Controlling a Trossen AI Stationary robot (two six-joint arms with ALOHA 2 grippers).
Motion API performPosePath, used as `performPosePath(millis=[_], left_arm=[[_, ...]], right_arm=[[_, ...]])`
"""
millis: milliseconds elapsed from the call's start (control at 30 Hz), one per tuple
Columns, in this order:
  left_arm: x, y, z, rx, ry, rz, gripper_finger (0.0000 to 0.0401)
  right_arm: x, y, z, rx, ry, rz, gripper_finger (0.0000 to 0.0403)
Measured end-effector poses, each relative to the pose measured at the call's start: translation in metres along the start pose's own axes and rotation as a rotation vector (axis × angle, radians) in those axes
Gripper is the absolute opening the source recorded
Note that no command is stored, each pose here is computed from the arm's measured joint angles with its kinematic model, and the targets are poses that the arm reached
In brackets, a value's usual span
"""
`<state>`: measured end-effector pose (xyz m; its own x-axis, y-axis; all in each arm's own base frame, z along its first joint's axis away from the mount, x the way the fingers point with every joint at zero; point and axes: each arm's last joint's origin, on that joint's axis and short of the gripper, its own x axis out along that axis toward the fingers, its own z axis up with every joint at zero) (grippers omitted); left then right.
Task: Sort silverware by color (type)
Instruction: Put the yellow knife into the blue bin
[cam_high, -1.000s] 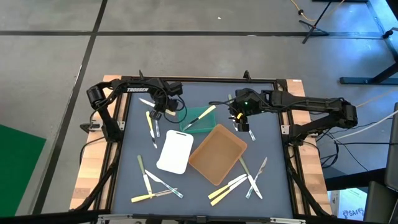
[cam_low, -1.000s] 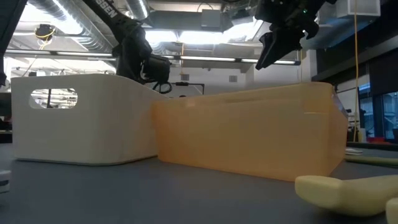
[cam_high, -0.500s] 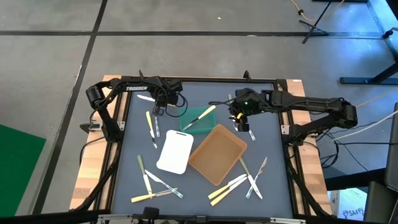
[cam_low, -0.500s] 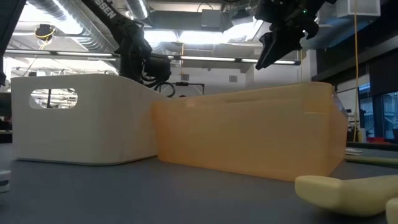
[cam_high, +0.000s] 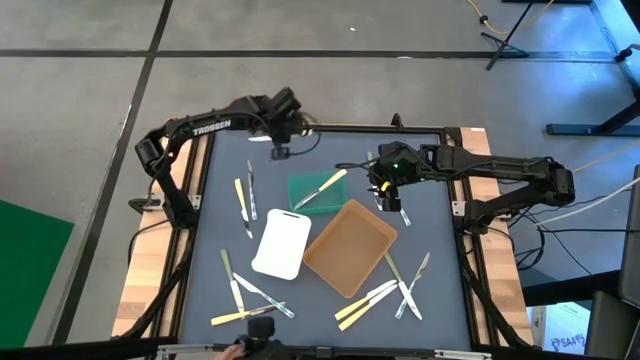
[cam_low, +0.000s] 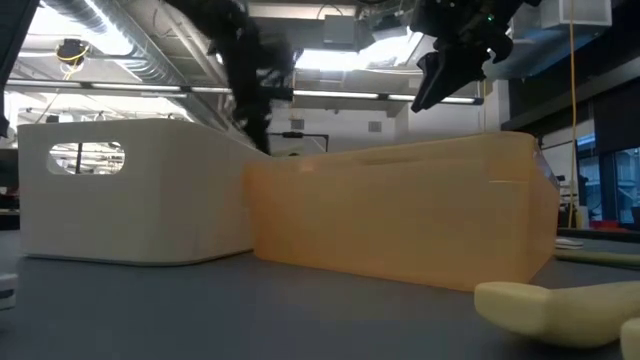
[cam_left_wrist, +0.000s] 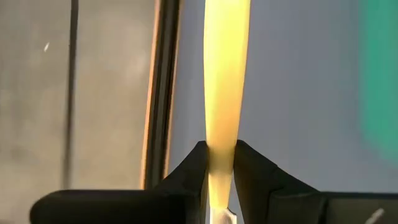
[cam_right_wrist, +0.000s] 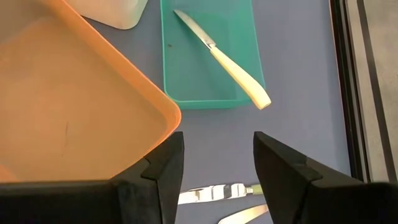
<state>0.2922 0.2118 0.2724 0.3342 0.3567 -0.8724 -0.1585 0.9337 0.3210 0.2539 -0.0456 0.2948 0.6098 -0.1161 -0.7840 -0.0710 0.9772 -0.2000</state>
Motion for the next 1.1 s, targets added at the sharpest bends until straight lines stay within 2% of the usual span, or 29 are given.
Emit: performPosePath(millis=[167, 300, 367, 533, 800, 1100], left_arm=[[-0.027, -0.002, 0.029, -0.147, -0.225, -0.181, 0.0051], [-0.033, -0.018, 0.046, -0.201, -0.349, -0.314, 0.0051], [-0.036, -0.028, 0.055, -0.208, -0.385, -0.345, 0.0051], [-0.039, -0.055, 0.074, -0.257, -0.426, -0.313, 0.0051], [-0.040, -0.095, 0.094, -0.260, -0.453, -0.235, 0.0051], [-0.001, -0.128, 0.102, -0.287, -0.380, -0.214, 0.0051]], right_arm=[[0.000, 0.001, -0.003, -0.003, 0.036, 0.012, 0.0179], [-0.001, 0.002, -0.007, -0.004, 0.072, 0.024, 0.0179], [-0.001, 0.003, -0.008, -0.004, 0.080, 0.026, 0.0179], [-0.010, 0.004, -0.013, -0.004, 0.104, 0.034, 0.0179], [-0.038, 0.007, -0.021, -0.005, 0.074, 0.021, 0.0179], [-0.052, 0.009, -0.030, -0.027, 0.096, 0.022, 0.0179]])
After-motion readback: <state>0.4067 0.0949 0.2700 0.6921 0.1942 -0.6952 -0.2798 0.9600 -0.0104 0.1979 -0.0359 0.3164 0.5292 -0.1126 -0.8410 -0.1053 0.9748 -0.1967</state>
